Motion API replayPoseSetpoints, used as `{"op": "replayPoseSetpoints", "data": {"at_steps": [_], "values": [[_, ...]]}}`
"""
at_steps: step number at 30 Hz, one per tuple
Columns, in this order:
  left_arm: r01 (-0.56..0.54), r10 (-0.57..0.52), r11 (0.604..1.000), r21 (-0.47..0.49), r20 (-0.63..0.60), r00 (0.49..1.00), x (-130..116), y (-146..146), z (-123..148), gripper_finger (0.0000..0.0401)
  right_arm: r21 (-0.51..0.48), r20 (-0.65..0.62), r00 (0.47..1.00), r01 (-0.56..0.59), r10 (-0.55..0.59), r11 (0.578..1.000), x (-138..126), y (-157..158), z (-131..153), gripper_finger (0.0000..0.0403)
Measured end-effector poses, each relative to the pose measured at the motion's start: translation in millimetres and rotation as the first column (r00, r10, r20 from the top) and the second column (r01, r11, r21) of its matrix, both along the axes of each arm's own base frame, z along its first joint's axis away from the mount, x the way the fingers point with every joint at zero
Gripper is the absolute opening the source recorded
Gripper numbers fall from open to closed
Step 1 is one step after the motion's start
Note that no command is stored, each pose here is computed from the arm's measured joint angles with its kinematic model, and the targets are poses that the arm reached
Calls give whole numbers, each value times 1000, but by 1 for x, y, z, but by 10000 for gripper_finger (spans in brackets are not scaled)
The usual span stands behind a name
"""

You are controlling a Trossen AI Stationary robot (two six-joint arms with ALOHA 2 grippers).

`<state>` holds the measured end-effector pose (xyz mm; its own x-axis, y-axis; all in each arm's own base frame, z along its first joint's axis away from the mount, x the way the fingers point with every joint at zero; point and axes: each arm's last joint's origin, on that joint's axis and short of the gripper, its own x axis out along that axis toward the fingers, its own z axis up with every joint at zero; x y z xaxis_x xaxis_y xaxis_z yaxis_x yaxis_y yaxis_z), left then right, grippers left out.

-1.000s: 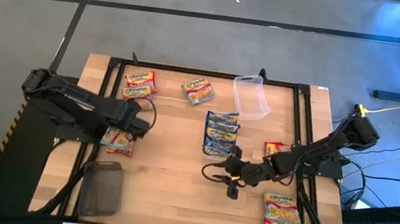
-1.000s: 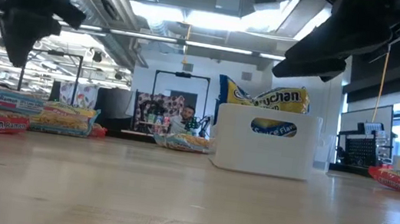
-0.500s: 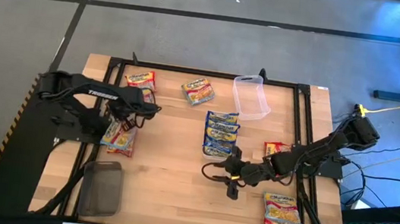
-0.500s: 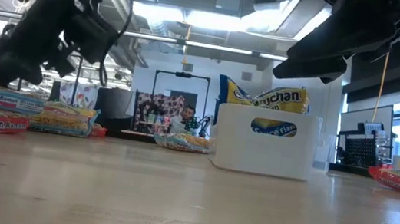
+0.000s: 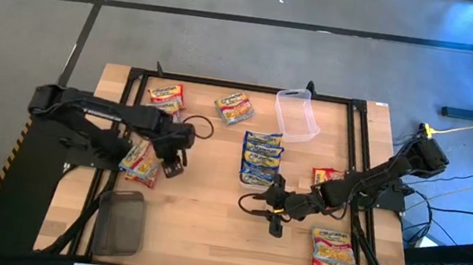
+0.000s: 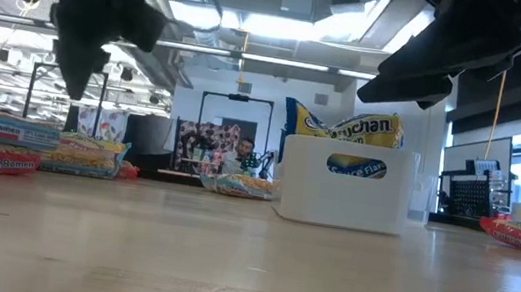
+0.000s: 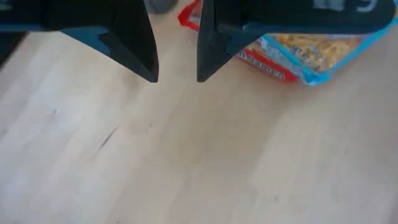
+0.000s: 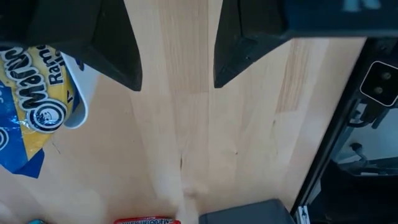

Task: Sort Maruchan noodles
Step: Put the light blue noodle pack in the transparent bin

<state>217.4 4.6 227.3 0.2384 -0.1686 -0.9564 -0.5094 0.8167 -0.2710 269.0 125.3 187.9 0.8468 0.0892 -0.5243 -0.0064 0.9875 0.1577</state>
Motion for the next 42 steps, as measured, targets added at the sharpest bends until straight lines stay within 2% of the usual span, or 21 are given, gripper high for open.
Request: {"op": "replayPoseSetpoints", "data": {"at_steps": [3,5,7,11,16,18,20,22,25,27,29,32,35,37,38,40,42], "values": [[-64,85,985,161,-127,988,-14,-1,-1,104,0,0,1000,0,0,1000,0,0,0,172],[-110,178,959,260,-252,951,-28,0,-1,104,0,0,1000,0,0,1000,0,0,0,172],[-144,265,936,322,-370,890,-40,1,-2,104,0,0,1000,1,-1,1000,0,0,0,172],[-167,349,910,381,-482,804,-54,1,-6,104,0,1,1000,1,-1,1000,0,0,0,172],[-161,354,910,382,-512,783,-64,4,-32,104,4,3,1000,4,-4,1000,0,0,0,172],[-150,345,913,379,-523,780,-62,4,-33,104,4,3,1000,4,-4,1000,0,0,0,172],[-127,305,923,363,-490,817,-55,1,-28,104,5,2,1000,3,-3,1000,0,0,0,172],[-129,261,935,330,-397,880,-41,-3,-19,103,5,2,1000,2,-2,1000,0,0,0,172],[-109,148,976,189,-206,967,-17,-14,-12,100,6,2,1000,2,-2,1000,0,0,0,172],[-45,54,995,89,-99,994,-5,-21,-10,98,5,3,1000,3,-3,1000,0,0,0,172],[-25,31,995,95,-64,998,-2,-24,-7,97,5,2,1000,3,-3,1000,0,0,0,172],[-75,119,968,241,-174,978,-15,-21,-7,97,5,2,1000,3,-3,1000,0,0,0,172],[-82,221,935,344,-386,896,-37,-16,-7,97,5,2,1000,3,-3,1000,0,0,0,172],[-78,267,926,370,-492,829,-45,-14,-8,97,4,1,1000,3,-3,1000,0,0,0,172],[-77,275,925,372,-514,813,-47,-14,-8,97,4,1,1000,3,-3,1000,0,0,0,172],[-81,274,931,357,-534,800,-47,-15,-15,97,4,2,1000,3,-3,1000,0,0,0,172],[-90,256,943,320,-528,810,-44,-16,-23,97,5,4,1000,3,-3,1000,0,0,0,172]]}}
